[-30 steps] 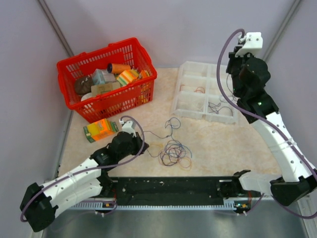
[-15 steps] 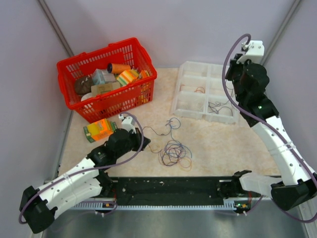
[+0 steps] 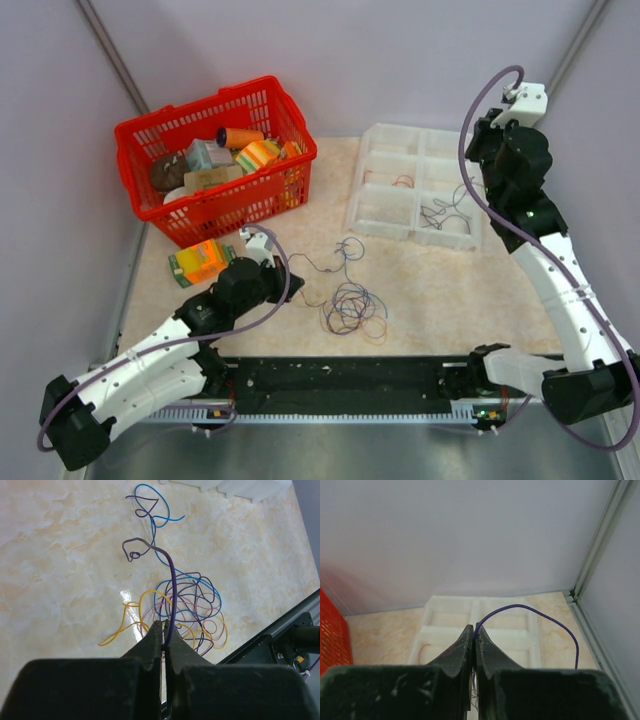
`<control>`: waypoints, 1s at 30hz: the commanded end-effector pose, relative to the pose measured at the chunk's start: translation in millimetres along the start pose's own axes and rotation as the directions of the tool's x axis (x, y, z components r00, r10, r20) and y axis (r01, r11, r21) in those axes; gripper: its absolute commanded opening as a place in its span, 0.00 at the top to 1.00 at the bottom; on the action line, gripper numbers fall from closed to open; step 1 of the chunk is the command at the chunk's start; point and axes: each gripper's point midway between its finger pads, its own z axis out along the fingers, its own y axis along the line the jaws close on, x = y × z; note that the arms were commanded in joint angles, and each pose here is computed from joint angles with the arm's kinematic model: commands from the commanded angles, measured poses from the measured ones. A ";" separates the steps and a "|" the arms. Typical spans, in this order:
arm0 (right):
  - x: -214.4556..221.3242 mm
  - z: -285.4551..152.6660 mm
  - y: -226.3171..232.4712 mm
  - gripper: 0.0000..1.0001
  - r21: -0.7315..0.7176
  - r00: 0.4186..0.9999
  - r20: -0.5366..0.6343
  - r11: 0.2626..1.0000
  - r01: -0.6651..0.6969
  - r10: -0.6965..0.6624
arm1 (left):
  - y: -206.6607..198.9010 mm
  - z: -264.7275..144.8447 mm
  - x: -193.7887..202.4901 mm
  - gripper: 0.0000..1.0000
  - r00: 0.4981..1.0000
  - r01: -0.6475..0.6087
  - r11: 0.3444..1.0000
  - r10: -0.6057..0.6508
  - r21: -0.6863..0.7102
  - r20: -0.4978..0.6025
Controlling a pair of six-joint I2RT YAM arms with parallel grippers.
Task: Untangle the cables
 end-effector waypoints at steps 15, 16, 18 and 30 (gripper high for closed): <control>16.2 8.5 1.5 1.00 -0.055 0.998 -0.007 0.996 -0.068 0.067 | -22.1 -5.9 -30.3 1.00 0.997 -0.021 0.998 0.017 0.058 0.073; 8.7 4.7 1.4 1.00 -0.060 0.997 0.004 0.996 -0.072 0.073 | -22.4 -5.4 -30.2 1.00 0.997 -0.021 0.998 0.017 0.059 0.072; -7.7 -2.2 2.3 1.00 -0.073 0.996 0.028 0.994 -0.083 0.085 | -22.6 -4.3 -28.9 1.00 0.998 -0.018 0.998 0.014 0.060 0.065; -25.5 -9.9 0.5 1.00 -0.075 0.993 0.060 0.992 -0.099 0.103 | -24.6 -5.3 -28.4 1.00 0.998 -0.011 0.997 0.007 0.071 0.063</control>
